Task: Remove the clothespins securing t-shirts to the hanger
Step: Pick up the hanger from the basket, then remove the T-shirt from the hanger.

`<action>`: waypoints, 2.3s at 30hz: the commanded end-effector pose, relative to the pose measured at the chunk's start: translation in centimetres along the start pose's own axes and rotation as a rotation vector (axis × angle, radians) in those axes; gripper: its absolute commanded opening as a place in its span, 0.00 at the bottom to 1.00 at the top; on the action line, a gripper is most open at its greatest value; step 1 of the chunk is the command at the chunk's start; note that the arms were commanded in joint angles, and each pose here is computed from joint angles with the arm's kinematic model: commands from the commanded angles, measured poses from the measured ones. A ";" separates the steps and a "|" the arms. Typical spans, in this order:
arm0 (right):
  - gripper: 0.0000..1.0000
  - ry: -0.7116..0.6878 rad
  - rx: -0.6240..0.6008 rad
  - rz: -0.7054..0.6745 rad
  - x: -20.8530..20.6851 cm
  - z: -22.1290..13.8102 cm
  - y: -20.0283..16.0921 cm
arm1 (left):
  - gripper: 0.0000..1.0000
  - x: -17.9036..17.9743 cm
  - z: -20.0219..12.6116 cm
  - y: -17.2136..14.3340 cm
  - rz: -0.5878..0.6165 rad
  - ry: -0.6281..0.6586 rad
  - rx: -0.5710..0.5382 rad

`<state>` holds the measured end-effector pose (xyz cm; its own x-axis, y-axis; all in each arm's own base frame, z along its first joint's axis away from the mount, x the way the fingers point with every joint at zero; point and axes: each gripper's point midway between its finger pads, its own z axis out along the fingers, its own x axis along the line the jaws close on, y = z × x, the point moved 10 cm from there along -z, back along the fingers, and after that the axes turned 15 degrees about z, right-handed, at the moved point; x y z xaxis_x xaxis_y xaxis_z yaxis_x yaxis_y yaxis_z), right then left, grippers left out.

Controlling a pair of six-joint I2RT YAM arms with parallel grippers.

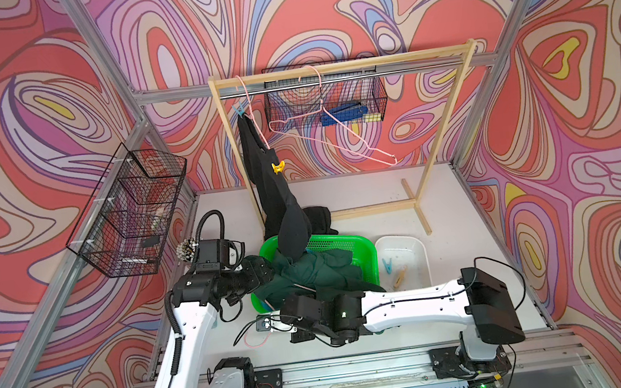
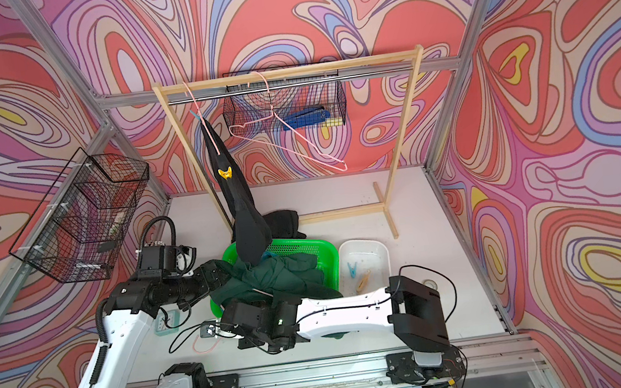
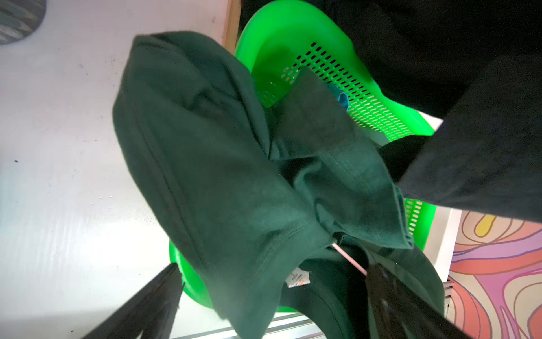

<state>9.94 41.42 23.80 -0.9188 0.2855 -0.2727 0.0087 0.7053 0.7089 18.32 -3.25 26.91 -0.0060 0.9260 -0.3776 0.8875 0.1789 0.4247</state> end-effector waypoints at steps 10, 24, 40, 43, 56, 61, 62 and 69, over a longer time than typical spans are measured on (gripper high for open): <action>0.00 -0.020 -0.204 0.075 -2.7 -6.6 1.8 | 1.00 -0.4 -2.6 1.1 -0.026 0.069 -0.060; 0.00 -0.086 -0.306 0.153 -4.5 -11.1 1.0 | 1.00 -1.0 -3.7 2.4 -0.036 0.072 -0.091; 0.00 -0.114 -0.371 0.197 -5.2 -14.2 -0.4 | 0.95 -0.8 -0.9 3.8 -0.165 -0.002 -0.079; 0.00 -0.121 -0.376 0.205 -5.3 -14.6 -0.8 | 0.82 -0.8 -0.6 4.2 -0.193 -0.023 -0.089; 0.00 -0.151 -0.401 0.226 -5.7 -16.1 -2.2 | 0.09 -1.7 -0.3 4.8 -0.266 -0.153 -0.091; 0.00 -0.163 -0.405 0.235 -5.9 -16.8 -2.6 | 0.00 -1.6 -0.6 4.8 -0.264 -0.124 -0.108; 0.00 -0.166 -0.409 0.240 -6.0 -17.0 -2.7 | 0.00 -1.5 -0.7 4.9 -0.264 -0.112 -0.114; 0.00 -0.172 -0.444 0.276 -6.4 -19.4 -4.5 | 0.00 -1.2 -1.6 5.6 -0.276 -0.031 -0.200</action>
<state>7.95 26.36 32.59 -0.8732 0.4564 -0.1712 0.0147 0.3756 0.9267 22.03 -4.28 30.16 -0.1856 0.7679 -0.6131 0.8210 0.4640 0.3327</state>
